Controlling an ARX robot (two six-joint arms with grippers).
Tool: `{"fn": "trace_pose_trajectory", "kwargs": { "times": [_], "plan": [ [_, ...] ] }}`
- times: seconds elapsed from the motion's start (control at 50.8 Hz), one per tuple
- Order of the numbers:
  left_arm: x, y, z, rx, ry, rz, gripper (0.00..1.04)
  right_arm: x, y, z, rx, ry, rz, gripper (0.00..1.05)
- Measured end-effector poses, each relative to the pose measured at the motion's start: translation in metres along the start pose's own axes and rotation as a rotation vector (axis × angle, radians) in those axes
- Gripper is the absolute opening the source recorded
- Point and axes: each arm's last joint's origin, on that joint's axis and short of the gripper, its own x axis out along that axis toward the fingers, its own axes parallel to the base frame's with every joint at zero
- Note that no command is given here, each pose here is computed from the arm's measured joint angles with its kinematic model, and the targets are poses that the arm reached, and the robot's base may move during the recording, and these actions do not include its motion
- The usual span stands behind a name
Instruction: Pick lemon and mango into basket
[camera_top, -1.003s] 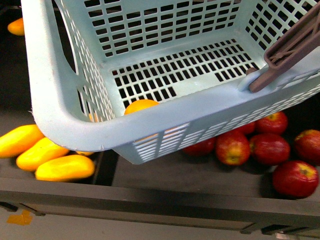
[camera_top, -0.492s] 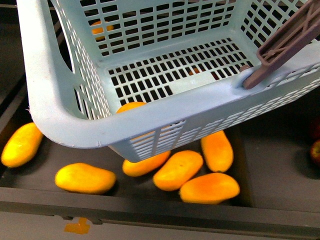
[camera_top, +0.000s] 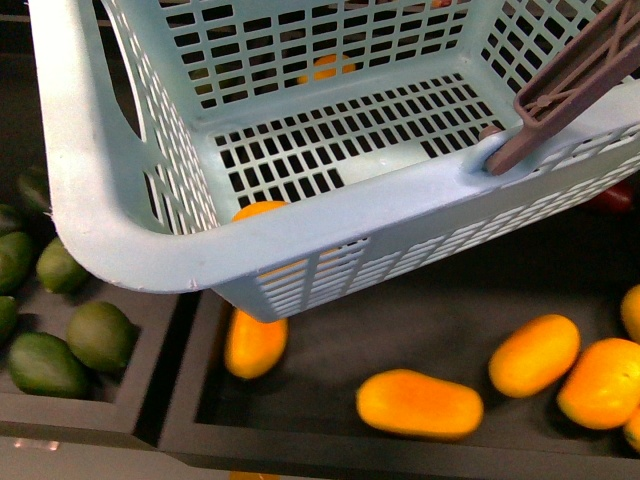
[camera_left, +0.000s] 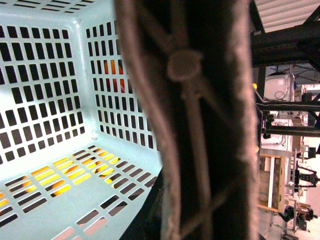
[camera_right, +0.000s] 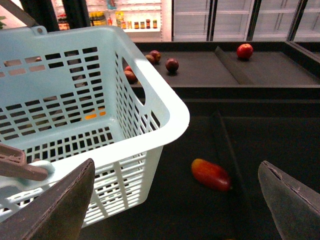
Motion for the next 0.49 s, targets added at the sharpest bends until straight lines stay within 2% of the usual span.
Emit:
{"fn": "trace_pose_trajectory", "kwargs": {
  "times": [0.334,0.433,0.492],
  "plan": [
    [-0.0027,0.003,0.0077,0.004,-0.044,0.017,0.05,0.0001,0.0001,-0.0004,0.0,0.003,0.002,0.96],
    [-0.0023,0.0018,0.0053,0.007,-0.021,0.006,0.05,0.0,0.0001,-0.0002,0.0,0.001,0.003,0.96],
    [-0.002,0.001,0.0038,-0.003,-0.01,0.0,0.05,0.0031,0.0006,-0.001,0.042,0.092,-0.104,0.96]
  ]
}}
